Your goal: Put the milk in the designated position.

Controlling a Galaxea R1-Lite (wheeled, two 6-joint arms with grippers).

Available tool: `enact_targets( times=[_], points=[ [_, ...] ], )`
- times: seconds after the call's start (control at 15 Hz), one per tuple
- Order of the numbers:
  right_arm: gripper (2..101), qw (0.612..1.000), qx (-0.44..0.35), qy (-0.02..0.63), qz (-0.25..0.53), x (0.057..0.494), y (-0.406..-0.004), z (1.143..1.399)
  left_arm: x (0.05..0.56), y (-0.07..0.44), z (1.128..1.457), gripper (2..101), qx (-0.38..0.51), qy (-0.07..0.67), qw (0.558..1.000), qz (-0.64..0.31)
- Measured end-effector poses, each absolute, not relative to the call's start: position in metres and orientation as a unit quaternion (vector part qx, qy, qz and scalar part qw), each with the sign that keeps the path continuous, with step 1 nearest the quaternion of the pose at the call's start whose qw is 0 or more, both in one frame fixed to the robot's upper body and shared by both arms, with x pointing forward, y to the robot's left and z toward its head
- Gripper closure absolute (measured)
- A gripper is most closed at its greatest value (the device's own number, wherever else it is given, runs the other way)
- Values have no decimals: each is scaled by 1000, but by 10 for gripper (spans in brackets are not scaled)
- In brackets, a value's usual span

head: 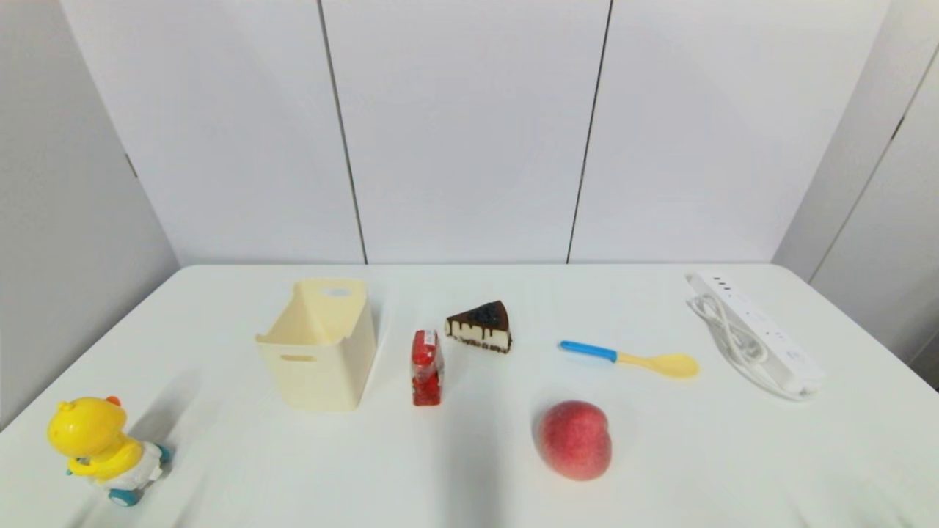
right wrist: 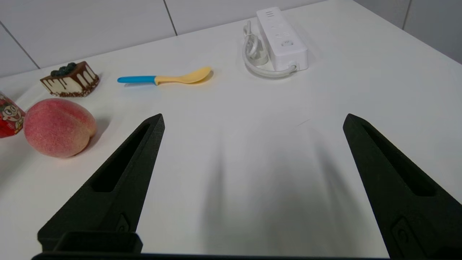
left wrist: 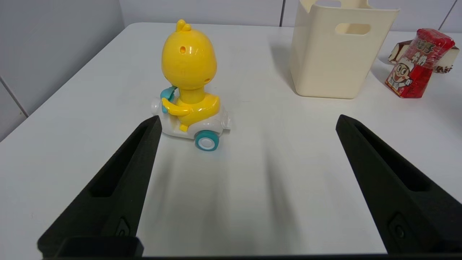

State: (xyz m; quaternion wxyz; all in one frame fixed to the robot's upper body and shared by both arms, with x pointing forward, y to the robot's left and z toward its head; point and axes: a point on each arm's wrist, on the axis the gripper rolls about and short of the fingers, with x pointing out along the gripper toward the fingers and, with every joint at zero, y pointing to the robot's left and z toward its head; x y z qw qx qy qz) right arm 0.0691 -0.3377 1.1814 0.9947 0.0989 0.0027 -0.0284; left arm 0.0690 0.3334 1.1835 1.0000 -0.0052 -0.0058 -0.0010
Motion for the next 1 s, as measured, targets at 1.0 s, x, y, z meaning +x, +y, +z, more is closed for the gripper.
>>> enact_targets(
  times=[1.0],
  points=[
    [43,995,99,2,-28,69,-338,1182,69,333,1184,54,-5,-6,1000,-1]
  ],
)
